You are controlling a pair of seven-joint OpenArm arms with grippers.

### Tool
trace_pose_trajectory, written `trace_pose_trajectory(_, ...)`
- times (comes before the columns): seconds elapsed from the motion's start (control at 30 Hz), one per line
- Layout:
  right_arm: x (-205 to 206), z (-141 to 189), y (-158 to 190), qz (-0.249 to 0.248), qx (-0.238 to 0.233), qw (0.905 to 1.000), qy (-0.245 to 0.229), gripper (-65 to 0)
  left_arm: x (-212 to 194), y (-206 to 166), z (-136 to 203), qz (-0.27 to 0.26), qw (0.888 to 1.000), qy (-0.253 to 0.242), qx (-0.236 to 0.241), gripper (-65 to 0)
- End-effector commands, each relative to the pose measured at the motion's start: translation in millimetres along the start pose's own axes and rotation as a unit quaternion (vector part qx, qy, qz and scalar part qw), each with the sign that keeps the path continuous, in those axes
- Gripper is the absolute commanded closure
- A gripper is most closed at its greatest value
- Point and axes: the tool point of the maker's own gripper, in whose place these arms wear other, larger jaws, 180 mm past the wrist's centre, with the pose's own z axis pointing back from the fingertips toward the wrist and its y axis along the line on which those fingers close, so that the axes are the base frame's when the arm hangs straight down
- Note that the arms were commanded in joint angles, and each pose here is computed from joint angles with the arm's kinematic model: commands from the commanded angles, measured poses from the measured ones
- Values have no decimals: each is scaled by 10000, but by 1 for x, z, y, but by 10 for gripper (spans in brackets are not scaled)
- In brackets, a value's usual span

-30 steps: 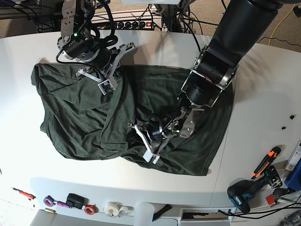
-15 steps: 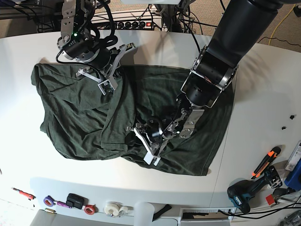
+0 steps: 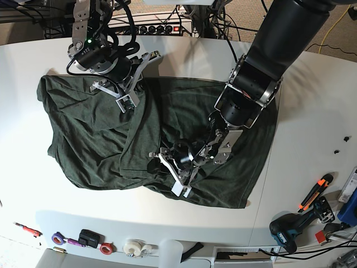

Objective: Layout the t-shirt on the table in an organized manner, then fold the t-shirt properly
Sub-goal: 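Lift both grippers off the shirt and move them toward its corners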

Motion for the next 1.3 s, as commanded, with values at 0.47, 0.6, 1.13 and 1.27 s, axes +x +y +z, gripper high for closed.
trace_pose_trajectory(0.47, 13, 4, 0, 72, -6, 9996, -272, 0, 7, -30, -13, -195, 9994, 58, -264, -219)
trace_pose_trajectory(0.6, 12, 4, 0, 72, -7, 9996, -268, 0, 9, -29, -13, -160, 9996, 8, -252, -201)
trace_pose_trajectory(1.13, 28, 5, -5, 128, -69, 9986, -510, 0, 39, -54, -1, -305, 9908, -643, -1149, 0)
trace_pose_trajectory(1.27, 49, 8, -13, 217, -173, 9964, -804, 0, 67, -33, 18, 15, 9880, -1072, -1114, 0)
